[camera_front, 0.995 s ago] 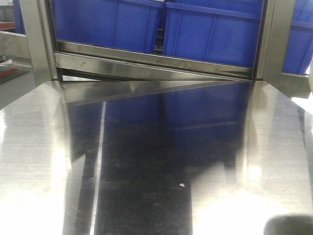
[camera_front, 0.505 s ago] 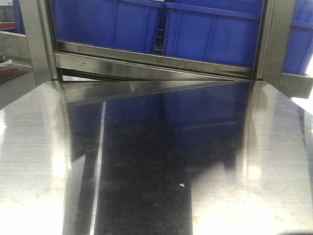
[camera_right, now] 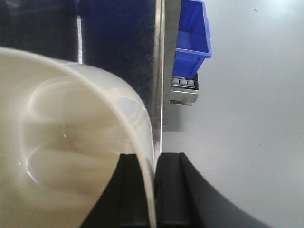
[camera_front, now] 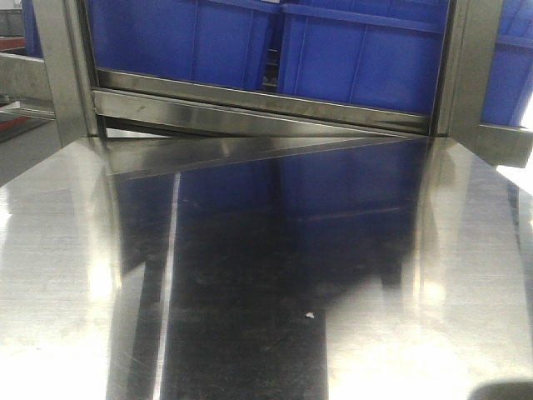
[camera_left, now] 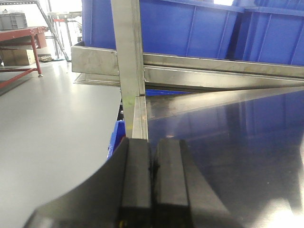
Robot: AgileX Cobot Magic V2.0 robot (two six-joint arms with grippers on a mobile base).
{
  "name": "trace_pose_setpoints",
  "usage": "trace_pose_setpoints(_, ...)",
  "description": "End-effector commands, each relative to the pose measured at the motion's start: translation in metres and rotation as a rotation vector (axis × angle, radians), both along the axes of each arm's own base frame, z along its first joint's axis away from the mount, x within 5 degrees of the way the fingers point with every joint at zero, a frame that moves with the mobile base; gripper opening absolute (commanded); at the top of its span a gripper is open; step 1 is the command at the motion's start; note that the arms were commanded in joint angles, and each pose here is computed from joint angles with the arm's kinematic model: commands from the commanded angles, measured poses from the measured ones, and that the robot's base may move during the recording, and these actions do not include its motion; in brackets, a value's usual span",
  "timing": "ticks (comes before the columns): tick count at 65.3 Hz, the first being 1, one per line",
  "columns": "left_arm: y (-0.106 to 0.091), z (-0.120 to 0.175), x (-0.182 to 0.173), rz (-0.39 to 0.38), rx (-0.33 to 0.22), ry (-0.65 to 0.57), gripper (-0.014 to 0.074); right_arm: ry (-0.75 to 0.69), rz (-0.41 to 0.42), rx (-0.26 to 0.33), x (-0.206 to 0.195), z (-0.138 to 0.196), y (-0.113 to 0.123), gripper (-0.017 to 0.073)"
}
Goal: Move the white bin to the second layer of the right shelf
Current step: 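Hold the white bin raised in the right gripper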
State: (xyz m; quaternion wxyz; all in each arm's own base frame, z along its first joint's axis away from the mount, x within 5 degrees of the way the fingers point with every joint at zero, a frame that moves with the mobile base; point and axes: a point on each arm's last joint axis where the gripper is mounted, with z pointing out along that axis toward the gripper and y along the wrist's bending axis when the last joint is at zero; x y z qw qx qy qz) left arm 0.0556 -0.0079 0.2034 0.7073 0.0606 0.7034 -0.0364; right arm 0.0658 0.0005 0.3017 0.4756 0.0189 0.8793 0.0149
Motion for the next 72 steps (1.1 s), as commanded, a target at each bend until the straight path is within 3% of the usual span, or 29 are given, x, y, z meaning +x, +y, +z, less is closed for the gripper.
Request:
trace_pose_setpoints(1, 0.0002, -0.004, 0.0003, 0.001, -0.017, -0.059, 0.0085, -0.108, 0.005, 0.0, 0.0037, 0.0156, 0.0004, 0.0053)
trace_pose_setpoints(72, 0.0002, -0.004, 0.0003, 0.001, -0.017, -0.059, 0.0085, -0.108, 0.005, 0.0, 0.0037, 0.0156, 0.0004, 0.0053)
